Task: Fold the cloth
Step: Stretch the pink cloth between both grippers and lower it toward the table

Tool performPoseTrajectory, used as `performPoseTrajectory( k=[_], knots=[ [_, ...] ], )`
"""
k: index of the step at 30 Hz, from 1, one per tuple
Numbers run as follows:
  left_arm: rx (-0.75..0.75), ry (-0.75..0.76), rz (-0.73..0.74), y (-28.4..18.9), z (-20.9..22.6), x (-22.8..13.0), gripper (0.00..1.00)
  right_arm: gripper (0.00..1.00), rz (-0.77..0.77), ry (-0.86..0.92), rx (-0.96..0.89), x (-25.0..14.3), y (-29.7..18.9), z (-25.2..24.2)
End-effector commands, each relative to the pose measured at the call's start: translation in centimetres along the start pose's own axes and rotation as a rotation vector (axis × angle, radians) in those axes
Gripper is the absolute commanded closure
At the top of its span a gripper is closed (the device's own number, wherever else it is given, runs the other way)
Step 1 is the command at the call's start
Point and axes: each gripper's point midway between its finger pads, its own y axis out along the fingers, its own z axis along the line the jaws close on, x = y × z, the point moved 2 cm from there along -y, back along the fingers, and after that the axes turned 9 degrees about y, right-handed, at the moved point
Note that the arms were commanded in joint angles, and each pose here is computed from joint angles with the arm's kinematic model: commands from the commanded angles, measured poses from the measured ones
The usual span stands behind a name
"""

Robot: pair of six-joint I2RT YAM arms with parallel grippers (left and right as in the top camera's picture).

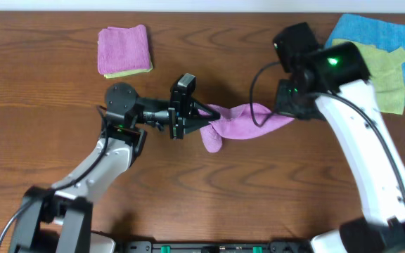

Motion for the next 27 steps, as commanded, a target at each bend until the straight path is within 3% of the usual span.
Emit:
performPoseTrajectory(
  k=[1, 11, 22, 27],
  knots=[
    [-0.014, 0.068, 0.026, -0.1, -3.1, -2.7, 0.94, 0.98, -0.082, 0.011, 0.039, -0.4, -3.1, -2.1],
    [-0.037, 0.185, 0.081, 0.7, -5.8, -8.3, 0.94, 0.99, -0.064, 0.014, 0.18, -4.8, -7.0, -5.2],
    [-0.054, -0.011, -0.06, -0.6, 2.4, -9.8, 0.94, 0.98, 0.083, 0.021, 0.069, -9.7, -0.9, -7.5],
    [0.011, -0.063, -0.152, -0.9, 6.3, -8.1, 0.94, 0.99, 0.048, 0.03, 0.103, -8.7, 2.4, -5.5]
  ],
)
